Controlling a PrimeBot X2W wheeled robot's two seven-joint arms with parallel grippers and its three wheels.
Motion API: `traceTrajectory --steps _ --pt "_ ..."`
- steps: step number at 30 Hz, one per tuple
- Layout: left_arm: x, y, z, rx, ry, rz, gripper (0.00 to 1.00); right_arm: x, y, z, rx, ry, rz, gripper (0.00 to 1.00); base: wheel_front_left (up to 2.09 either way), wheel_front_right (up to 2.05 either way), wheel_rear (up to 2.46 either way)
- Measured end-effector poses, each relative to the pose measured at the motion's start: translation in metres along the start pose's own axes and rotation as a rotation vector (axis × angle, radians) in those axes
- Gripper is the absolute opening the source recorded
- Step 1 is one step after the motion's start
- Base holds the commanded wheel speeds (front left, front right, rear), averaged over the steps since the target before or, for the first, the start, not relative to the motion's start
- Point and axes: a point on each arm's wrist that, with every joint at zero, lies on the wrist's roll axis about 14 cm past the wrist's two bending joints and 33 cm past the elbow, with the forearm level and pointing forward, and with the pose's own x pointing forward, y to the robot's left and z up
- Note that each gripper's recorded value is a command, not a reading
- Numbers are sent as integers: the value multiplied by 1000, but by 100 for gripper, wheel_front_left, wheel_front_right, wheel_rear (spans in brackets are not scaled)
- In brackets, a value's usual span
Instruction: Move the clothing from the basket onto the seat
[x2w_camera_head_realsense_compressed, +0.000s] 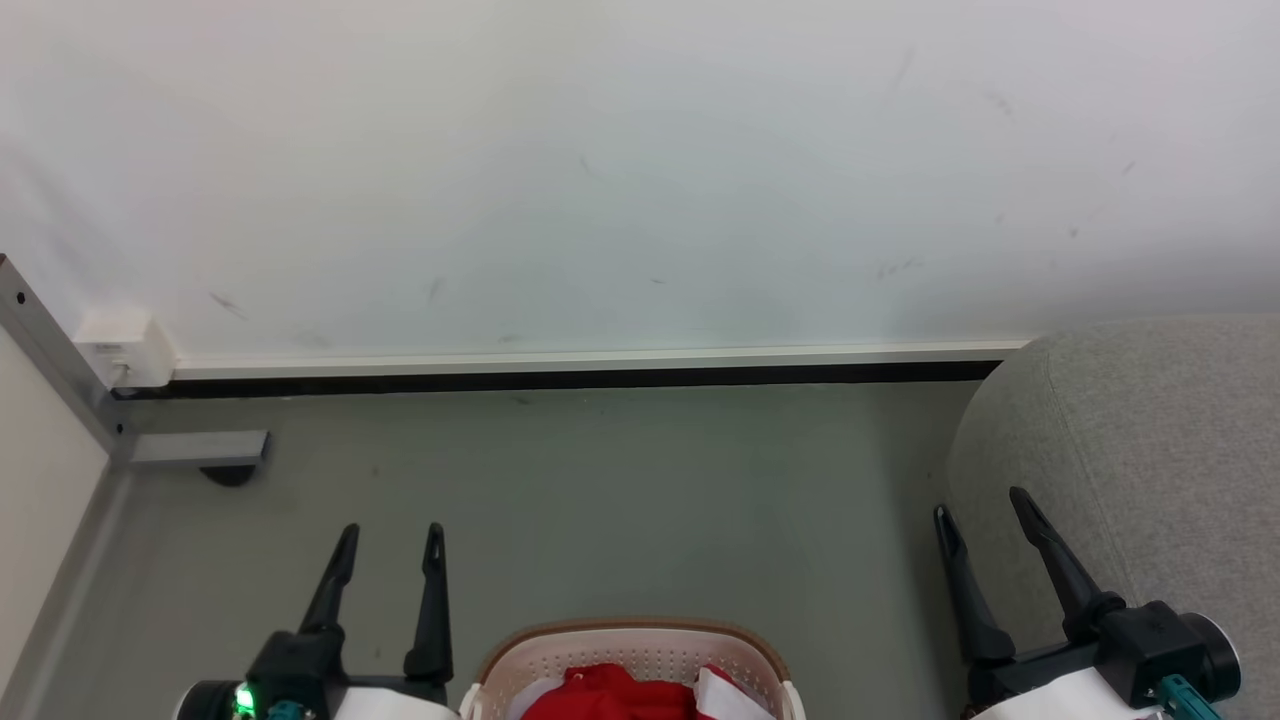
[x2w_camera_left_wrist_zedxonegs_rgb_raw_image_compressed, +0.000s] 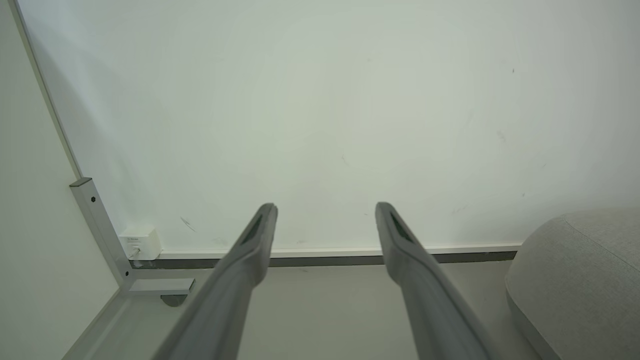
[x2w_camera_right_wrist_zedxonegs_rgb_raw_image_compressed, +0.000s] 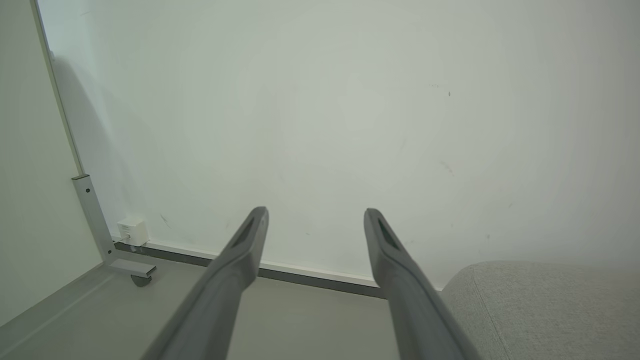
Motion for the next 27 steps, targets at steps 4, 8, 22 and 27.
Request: traceTrajectory --steps 4,8,22,27 --pt "0 0 -1 -1 1 -3 100 0 0 0 1 0 -1 100 0 0 0" --pt "1 -1 -2 -11 7 -3 100 -1 0 -1 5 3 -1 100 0 0 0" --pt "13 -17 -22 -53 59 -47 100 -6 -21 -6 8 18 -62 100 0 0 0" --pt "24 -31 -42 -78 112 -82 100 -2 -34 -9 8 26 -96 100 0 0 0"
